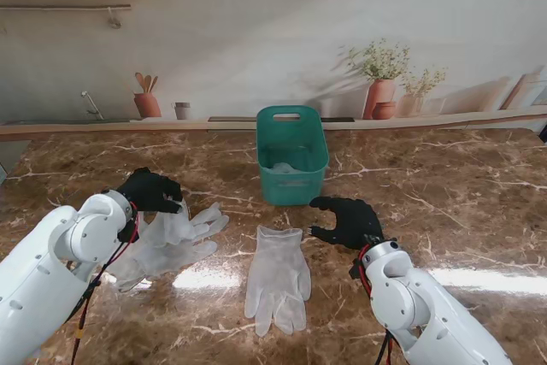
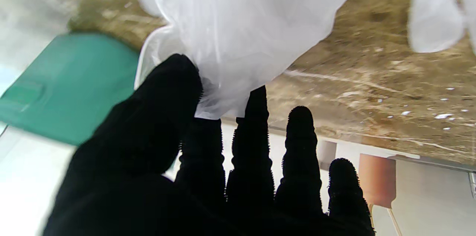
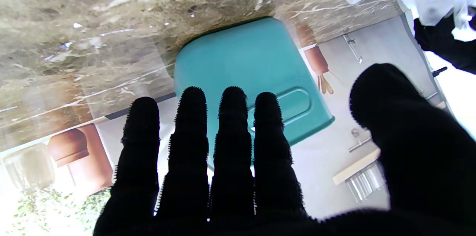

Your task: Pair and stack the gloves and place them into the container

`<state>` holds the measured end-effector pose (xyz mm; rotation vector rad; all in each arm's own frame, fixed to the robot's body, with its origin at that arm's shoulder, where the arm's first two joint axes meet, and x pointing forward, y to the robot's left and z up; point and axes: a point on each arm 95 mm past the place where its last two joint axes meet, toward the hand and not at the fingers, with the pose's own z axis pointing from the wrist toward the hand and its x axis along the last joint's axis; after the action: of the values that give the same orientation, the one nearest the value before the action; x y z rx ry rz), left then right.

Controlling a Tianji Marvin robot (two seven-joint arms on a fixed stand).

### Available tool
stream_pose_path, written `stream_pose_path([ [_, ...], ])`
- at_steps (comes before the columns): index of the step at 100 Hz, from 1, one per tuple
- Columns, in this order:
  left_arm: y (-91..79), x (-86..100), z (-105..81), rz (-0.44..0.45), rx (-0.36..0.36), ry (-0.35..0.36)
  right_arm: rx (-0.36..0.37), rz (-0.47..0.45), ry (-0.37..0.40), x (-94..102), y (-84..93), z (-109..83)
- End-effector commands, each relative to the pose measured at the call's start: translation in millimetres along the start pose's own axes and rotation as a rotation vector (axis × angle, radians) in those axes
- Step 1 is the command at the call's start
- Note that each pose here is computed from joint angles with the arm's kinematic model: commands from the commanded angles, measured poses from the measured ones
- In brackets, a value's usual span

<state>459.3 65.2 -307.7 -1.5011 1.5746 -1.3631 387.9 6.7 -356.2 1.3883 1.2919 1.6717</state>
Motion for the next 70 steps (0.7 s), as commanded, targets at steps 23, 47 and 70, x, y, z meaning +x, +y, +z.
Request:
stream_pose_path([
  [23,-10.4,56.2,-33.0,-0.298,0.155,0.095,-0.024,-0.007,0.098,39.5,4.5,-17.0],
  [47,-12.4,92.9,-52.4,-0.496,0.225,0.161,-0.047,-0.014,0.173,74.8,-2.2,-28.4],
  [70,-4.4,115.8,-58.0,-0.582,0.221,0.217,-0.05,0.032,0.198,100.3,-11.0,-28.1],
])
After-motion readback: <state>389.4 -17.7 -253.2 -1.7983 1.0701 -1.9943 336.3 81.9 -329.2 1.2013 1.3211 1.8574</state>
